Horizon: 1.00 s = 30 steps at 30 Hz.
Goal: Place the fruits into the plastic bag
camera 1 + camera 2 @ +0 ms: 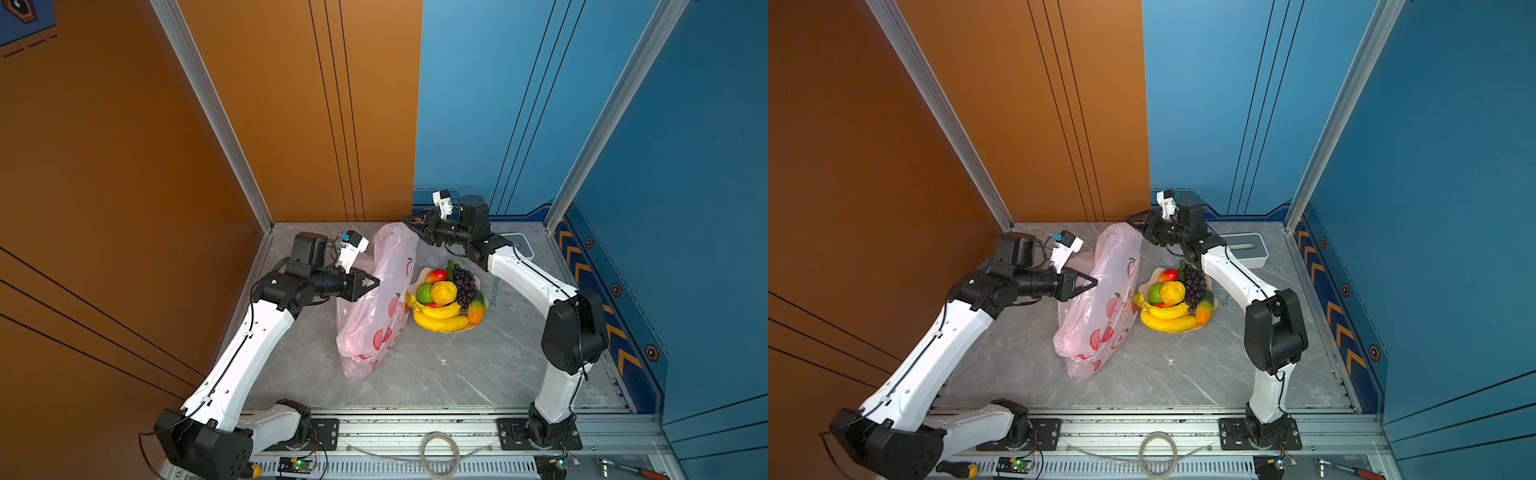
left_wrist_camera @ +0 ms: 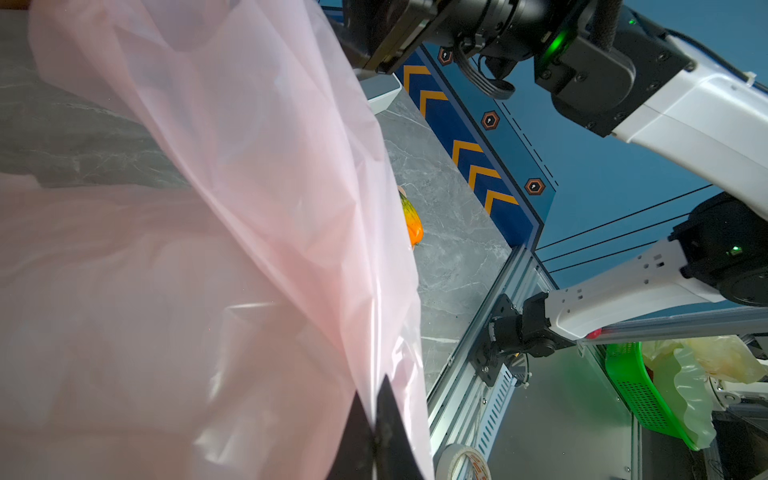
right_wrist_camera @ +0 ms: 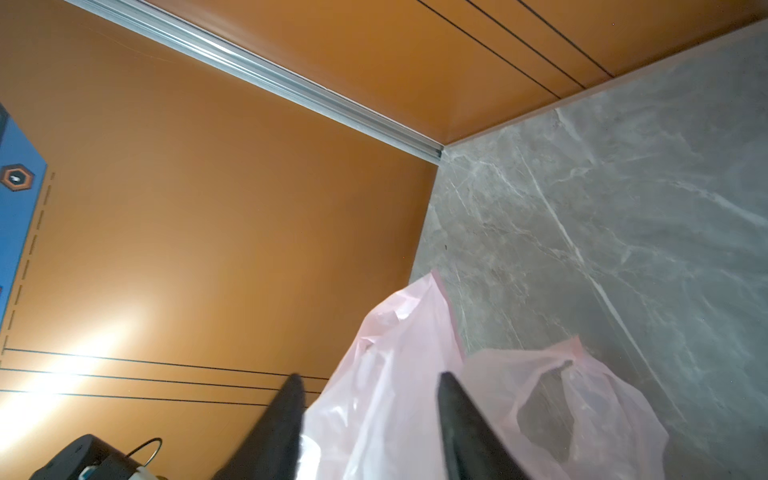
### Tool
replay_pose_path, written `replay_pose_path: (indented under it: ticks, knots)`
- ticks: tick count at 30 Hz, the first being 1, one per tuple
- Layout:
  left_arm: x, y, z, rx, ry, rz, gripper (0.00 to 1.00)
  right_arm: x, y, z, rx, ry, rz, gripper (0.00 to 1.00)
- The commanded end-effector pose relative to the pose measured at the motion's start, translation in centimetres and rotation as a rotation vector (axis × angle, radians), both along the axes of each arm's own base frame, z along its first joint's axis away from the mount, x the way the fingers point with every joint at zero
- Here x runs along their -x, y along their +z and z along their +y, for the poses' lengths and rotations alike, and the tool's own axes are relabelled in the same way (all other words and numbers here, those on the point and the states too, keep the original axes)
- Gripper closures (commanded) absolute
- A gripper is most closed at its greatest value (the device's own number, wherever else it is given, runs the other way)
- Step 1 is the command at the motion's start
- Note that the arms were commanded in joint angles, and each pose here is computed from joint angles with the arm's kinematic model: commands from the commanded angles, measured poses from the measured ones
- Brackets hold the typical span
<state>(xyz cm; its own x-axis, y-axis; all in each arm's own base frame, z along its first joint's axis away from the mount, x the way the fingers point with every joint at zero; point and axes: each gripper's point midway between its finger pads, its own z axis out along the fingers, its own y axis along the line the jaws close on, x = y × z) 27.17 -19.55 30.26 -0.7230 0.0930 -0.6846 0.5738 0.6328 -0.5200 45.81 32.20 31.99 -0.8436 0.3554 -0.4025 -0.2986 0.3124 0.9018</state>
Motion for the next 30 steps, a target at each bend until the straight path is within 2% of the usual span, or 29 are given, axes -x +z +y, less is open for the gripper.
replay_pose_path:
  ticks: [1,3,4,6,9,15,19,23,26,28,30]
  knots:
    - [0.7,-0.3,0.8,-0.011,0.010,0.004,1.00,0.3,2.7,0.4,-0.046,0.016,-0.072,0.83]
    - [0.4,-0.6,1.6,-0.024,0.045,0.005,1.00,0.4,3.2,0.3,-0.042,0.006,-0.085,1.00]
    - [0.2,-0.6,1.9,-0.029,0.064,0.006,1.00,0.5,3.4,0.3,-0.040,0.000,-0.089,1.00]
    - [-0.2,-0.7,2.7,-0.035,0.100,0.007,0.89,0.8,4.1,0.3,-0.035,-0.012,-0.113,1.00]
    - [-0.9,-0.5,3.9,-0.050,0.159,-0.004,0.84,1.4,6.0,0.3,-0.021,-0.037,-0.181,1.00]
    - [-2.7,1.4,5.9,-0.049,0.275,-0.058,0.49,3.7,11.7,0.6,0.041,-0.100,-0.377,1.00]
    - [-3.3,3.7,7.9,-0.020,0.383,-0.129,0.26,5.4,15.6,-0.1,0.131,-0.192,-0.527,1.00]
    - [-2.5,5.9,9.5,0.050,0.463,-0.175,0.12,7.3,19.1,-0.5,0.176,-0.255,-0.649,1.00]
    - [-1.5,7.5,10.0,0.099,0.489,-0.203,0.05,8.2,19.1,0.4,0.205,-0.238,-0.662,1.00]
    - [-1.2,7.0,10.4,0.109,0.514,-0.176,0.02,7.3,16.8,1.3,0.249,-0.190,-0.574,1.00]
    - [-2.0,4.5,10.7,0.091,0.551,-0.089,0.01,6.1,13.1,2.5,0.313,-0.108,-0.454,0.76]
